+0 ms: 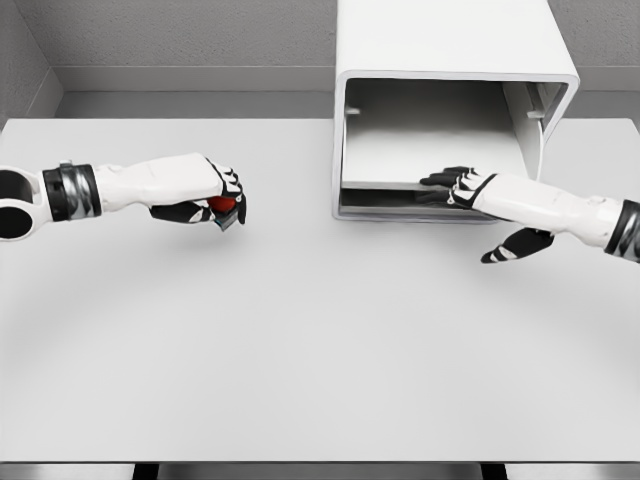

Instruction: Slide open multi-storey tabletop storage cabinets and put open load switch and slide close multi-storey tabletop storage cabinets

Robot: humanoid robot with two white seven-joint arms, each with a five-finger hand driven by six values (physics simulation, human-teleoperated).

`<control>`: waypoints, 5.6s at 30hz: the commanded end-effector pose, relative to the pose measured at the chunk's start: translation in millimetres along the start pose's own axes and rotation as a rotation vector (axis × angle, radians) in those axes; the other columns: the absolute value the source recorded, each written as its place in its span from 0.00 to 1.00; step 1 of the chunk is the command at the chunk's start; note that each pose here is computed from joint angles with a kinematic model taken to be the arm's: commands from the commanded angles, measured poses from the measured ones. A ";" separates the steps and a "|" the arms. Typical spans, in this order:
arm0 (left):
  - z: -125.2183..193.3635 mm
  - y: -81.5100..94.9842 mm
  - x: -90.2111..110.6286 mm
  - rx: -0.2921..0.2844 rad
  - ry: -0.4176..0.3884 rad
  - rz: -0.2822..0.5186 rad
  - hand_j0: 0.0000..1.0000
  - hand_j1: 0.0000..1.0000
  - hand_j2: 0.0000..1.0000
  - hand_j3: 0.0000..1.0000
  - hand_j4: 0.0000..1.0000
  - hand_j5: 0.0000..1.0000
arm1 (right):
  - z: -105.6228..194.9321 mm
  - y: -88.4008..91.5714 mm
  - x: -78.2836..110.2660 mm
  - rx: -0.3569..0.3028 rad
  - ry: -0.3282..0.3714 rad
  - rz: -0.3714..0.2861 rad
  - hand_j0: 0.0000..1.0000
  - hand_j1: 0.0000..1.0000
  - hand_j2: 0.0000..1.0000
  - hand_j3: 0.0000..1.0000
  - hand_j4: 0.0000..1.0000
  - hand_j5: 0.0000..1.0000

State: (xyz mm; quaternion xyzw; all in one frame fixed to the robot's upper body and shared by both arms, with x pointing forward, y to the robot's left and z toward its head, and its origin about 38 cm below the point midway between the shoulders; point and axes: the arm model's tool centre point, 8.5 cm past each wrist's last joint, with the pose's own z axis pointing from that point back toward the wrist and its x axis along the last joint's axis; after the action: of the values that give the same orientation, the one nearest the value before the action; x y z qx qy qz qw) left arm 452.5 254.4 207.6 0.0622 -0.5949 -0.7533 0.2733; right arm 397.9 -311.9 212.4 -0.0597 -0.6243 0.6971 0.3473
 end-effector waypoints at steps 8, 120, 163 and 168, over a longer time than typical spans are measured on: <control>-1.4 3.5 0.8 0.014 -0.005 0.005 0.46 0.46 0.46 0.46 0.46 0.46 | 0.8 -3.5 26.2 0.022 -0.085 0.049 1.00 1.00 1.00 1.00 1.00 1.00; -19.3 134.2 92.6 0.165 -0.262 -0.227 0.46 0.46 0.46 0.46 0.46 0.46 | 146.7 -137.5 42.2 -0.226 0.175 0.303 1.00 1.00 1.00 1.00 1.00 1.00; -131.8 137.9 117.2 0.101 -0.373 -0.238 0.46 0.46 0.46 0.46 0.46 0.46 | 44.8 -48.3 36.5 -0.026 -0.056 0.087 1.00 1.00 1.00 1.00 1.00 1.00; -135.9 142.7 107.7 0.109 -0.341 -0.235 0.46 0.46 0.46 0.46 0.46 0.46 | 44.8 -48.9 36.5 -0.026 -0.056 0.088 1.00 1.00 1.00 1.00 1.00 1.00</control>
State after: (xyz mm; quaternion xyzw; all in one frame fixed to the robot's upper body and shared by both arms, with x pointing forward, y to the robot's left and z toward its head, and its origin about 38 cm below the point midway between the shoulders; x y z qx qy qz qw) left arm 462.5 65.3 325.7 0.0148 -0.6585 -0.7492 0.0691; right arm 367.2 -329.2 278.4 -0.0727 -0.6380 0.7072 0.2957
